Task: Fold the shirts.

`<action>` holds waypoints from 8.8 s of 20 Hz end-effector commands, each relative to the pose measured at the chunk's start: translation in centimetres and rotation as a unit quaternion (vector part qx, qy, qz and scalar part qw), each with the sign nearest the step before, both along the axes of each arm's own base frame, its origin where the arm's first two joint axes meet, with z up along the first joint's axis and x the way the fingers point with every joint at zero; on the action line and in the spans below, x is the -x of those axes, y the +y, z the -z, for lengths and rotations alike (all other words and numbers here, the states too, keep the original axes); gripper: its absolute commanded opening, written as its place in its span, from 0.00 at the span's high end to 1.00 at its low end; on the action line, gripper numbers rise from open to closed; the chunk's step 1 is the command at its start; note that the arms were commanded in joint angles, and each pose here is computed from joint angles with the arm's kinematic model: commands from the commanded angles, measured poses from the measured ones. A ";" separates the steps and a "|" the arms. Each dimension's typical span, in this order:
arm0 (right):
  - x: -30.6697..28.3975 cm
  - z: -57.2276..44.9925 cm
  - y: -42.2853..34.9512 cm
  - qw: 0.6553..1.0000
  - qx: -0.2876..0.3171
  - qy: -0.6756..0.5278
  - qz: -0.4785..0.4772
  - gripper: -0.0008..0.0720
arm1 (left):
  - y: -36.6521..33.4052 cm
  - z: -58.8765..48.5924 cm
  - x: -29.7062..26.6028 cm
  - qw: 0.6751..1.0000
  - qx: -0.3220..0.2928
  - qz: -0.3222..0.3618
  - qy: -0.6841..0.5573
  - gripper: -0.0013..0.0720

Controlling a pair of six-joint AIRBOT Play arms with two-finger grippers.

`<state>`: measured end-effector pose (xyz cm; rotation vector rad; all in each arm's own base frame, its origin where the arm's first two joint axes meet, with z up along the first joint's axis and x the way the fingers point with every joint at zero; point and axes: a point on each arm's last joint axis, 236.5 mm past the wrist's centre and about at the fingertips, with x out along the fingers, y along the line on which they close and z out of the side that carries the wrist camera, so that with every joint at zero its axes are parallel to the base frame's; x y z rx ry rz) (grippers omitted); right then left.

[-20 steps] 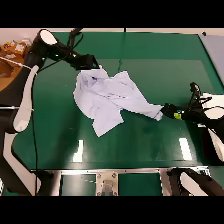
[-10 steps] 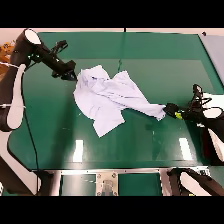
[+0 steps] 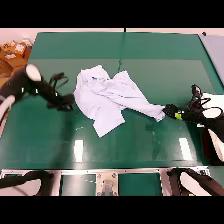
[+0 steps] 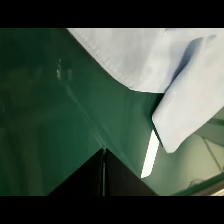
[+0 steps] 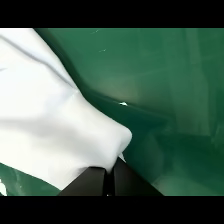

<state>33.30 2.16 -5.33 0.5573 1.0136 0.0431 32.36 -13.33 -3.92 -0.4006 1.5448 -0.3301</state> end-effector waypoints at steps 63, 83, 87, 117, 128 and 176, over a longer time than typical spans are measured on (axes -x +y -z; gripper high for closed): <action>-16.8 -10.6 -5.3 0.998 -0.031 -0.039 -0.047 0.97 | 6.4 -10.7 -19.9 0.972 0.004 -0.017 -0.235 0.87; 14.2 5.6 -0.4 0.940 -0.195 0.210 0.185 0.24 | 17.2 0.9 4.0 0.979 0.002 -0.204 0.021 0.27; 11.9 6.7 -2.4 0.937 -0.190 0.175 0.236 0.24 | 14.0 4.2 3.0 0.969 0.079 -0.234 0.002 0.28; -0.5 -39.8 -1.5 0.922 -0.100 -0.375 0.004 0.97 | 5.4 -38.2 -0.8 0.844 0.093 -0.009 -0.528 0.95; 10.5 -57.8 2.5 0.839 0.064 -0.540 0.024 0.97 | 2.7 -59.0 13.4 0.650 -0.051 0.016 -0.758 0.95; -5.2 -1.3 -3.7 0.963 -0.206 0.175 0.004 0.65 | 7.2 -1.8 -7.3 0.997 0.059 0.040 -0.016 0.25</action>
